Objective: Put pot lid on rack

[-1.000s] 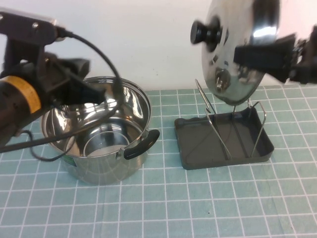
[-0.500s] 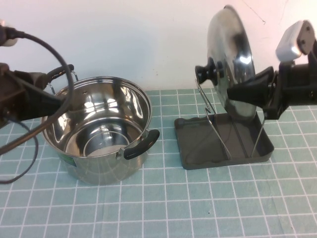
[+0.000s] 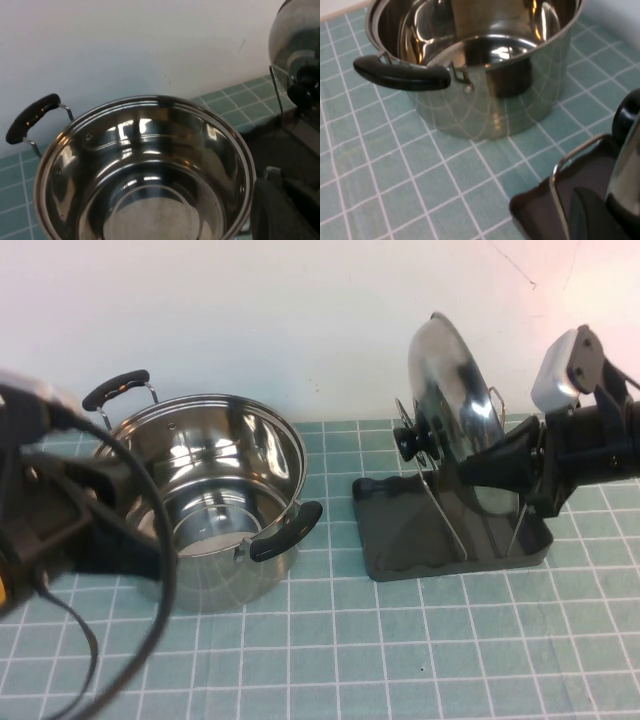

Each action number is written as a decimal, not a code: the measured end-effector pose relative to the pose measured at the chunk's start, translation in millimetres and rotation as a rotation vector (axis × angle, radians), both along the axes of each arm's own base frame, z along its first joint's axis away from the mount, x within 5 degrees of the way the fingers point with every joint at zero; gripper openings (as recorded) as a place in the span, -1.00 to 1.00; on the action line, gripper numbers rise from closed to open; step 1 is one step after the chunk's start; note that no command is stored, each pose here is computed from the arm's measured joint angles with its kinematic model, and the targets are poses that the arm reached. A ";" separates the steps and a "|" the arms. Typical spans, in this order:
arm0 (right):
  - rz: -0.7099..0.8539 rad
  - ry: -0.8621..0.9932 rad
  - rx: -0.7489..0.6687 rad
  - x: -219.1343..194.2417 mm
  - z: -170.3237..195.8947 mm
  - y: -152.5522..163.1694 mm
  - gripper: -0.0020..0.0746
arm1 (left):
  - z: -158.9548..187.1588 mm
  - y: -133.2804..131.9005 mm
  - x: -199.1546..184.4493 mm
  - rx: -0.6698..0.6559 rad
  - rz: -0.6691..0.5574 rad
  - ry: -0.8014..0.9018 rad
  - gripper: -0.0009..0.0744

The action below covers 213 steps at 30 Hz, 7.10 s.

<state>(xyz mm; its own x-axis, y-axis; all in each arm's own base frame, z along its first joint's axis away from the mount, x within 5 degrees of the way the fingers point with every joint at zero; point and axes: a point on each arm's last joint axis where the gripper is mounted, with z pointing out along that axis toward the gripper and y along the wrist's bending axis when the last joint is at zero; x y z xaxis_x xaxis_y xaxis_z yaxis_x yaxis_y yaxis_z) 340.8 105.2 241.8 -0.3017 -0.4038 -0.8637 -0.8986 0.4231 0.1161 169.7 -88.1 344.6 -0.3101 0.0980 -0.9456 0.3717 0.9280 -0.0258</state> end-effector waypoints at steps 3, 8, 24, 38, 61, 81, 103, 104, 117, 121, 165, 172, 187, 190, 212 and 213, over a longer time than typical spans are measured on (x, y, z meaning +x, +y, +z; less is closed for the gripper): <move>-0.002 0.015 -0.014 2.5 -6.7 0.3 -0.83 | -8.1 -0.7 -3.1 0.017 -0.014 0.015 -0.97; -0.017 0.002 -0.030 4.2 -6.9 1.6 -0.46 | -8.6 1.0 -6.5 0.037 -0.022 0.001 -0.97; -0.134 -0.114 -0.043 15.5 76.8 -20.3 0.48 | 18.1 71.3 -52.4 0.259 0.323 -0.141 -0.97; -0.011 -0.084 -0.313 -74.0 147.6 -59.2 -0.88 | -9.4 125.6 -144.2 -0.158 0.405 -0.041 -0.98; -0.621 -0.309 -0.426 -241.5 26.3 -87.7 -0.94 | -101.8 71.1 -125.8 -0.168 -0.074 -0.359 -0.98; -0.607 -0.286 -0.388 -256.5 11.5 -83.8 -0.95 | -102.5 70.8 -125.6 -0.208 -0.071 -0.343 -0.98; -0.609 -0.283 -0.384 -256.9 11.5 -83.6 -0.95 | -163.3 81.6 -115.8 -0.151 0.306 -0.094 -0.98; -0.609 -0.283 -0.384 -256.9 11.5 -83.6 -0.95 | -166.8 81.7 -116.6 -0.179 0.320 -0.046 -0.98; -0.607 -0.281 -0.384 -257.0 11.4 -83.5 -0.95 | -167.8 81.7 -117.0 -0.164 0.319 -0.033 -0.98; -0.607 -0.281 -0.384 -257.0 11.4 -83.5 -0.95 | -167.8 82.2 -117.0 -0.150 0.324 -0.037 -0.98; -0.607 -0.282 -0.384 -257.3 11.1 -83.5 -0.95 | -167.8 85.5 -116.7 -0.113 0.375 -0.050 -0.98; -0.723 -0.447 -0.368 -273.7 12.6 -89.9 -0.95 | -167.8 85.5 -116.7 -0.113 0.375 -0.050 -0.98; -1.054 -0.385 -0.272 -289.5 -72.5 -109.1 -0.95 | -167.8 85.5 -116.7 -0.091 0.369 -0.054 -0.98; -1.073 -0.376 -0.249 -289.6 -72.2 -109.4 -0.95 | -167.8 85.5 -116.7 -0.091 0.369 -0.054 -0.98; -1.166 -0.280 -0.089 -289.6 -72.2 -109.4 -0.95 | -167.8 85.5 -116.7 -0.089 0.368 -0.055 -0.98; -1.166 -0.280 -0.089 -289.6 -72.2 -109.4 -0.95 | -167.8 85.5 -116.7 -0.089 0.368 -0.055 -0.98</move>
